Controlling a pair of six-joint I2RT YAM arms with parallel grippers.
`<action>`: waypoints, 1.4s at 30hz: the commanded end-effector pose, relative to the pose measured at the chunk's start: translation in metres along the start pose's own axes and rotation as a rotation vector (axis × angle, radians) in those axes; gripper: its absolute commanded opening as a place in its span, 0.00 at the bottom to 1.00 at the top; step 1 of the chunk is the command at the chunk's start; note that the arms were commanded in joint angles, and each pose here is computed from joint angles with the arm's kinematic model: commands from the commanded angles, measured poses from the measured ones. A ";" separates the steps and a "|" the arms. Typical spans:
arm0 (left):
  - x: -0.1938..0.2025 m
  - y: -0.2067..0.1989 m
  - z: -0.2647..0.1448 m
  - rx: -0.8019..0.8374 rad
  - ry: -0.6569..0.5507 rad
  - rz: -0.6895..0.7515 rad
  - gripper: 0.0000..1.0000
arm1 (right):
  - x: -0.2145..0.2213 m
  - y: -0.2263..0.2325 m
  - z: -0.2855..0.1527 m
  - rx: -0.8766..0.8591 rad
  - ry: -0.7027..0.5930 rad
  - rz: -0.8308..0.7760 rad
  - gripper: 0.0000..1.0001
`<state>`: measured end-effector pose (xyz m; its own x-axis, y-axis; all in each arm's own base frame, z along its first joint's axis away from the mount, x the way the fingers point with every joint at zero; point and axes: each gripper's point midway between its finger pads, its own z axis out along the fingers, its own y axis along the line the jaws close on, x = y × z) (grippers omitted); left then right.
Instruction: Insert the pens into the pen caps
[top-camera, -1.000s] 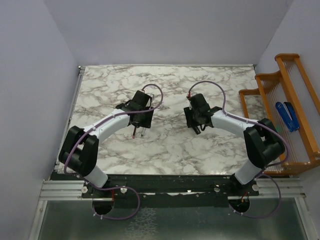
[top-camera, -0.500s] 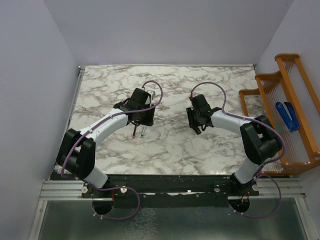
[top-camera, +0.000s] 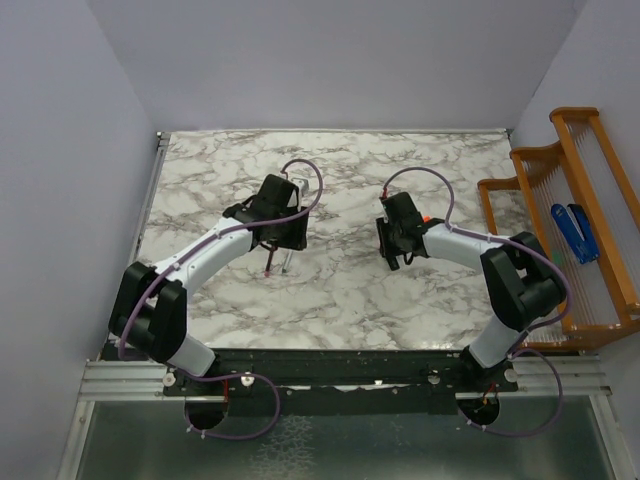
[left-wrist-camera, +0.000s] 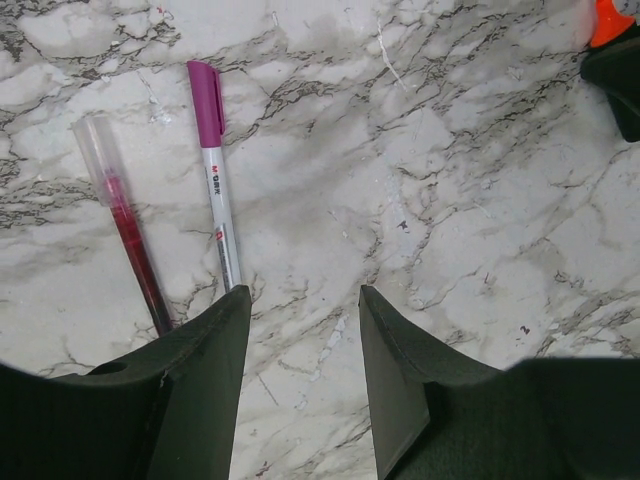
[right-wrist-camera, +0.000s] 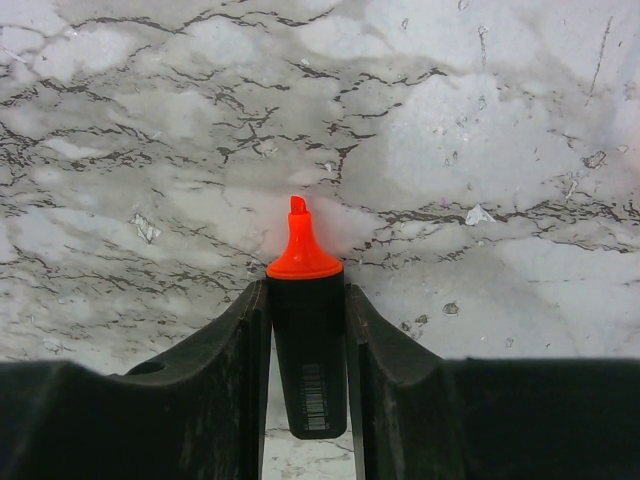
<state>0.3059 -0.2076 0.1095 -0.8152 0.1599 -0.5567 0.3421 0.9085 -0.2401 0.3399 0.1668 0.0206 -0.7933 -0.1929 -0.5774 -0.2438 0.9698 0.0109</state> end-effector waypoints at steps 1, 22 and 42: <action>-0.016 -0.006 -0.017 0.032 -0.057 -0.008 0.48 | 0.013 0.000 -0.001 -0.018 0.037 0.001 0.21; -0.009 -0.116 -0.061 0.651 -0.471 0.018 0.49 | -0.125 0.071 -0.167 -0.471 -0.512 0.261 0.13; -0.045 -0.156 -0.070 0.720 -0.654 0.019 0.55 | -0.133 0.117 -0.194 -0.492 -0.542 0.214 0.11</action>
<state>0.2479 -0.3181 0.2074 -0.4981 -0.2346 -0.8348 0.7079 0.4460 -0.5477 0.3045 0.2745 0.2441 -0.5261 0.2009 -0.8263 -0.4488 0.7597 0.4705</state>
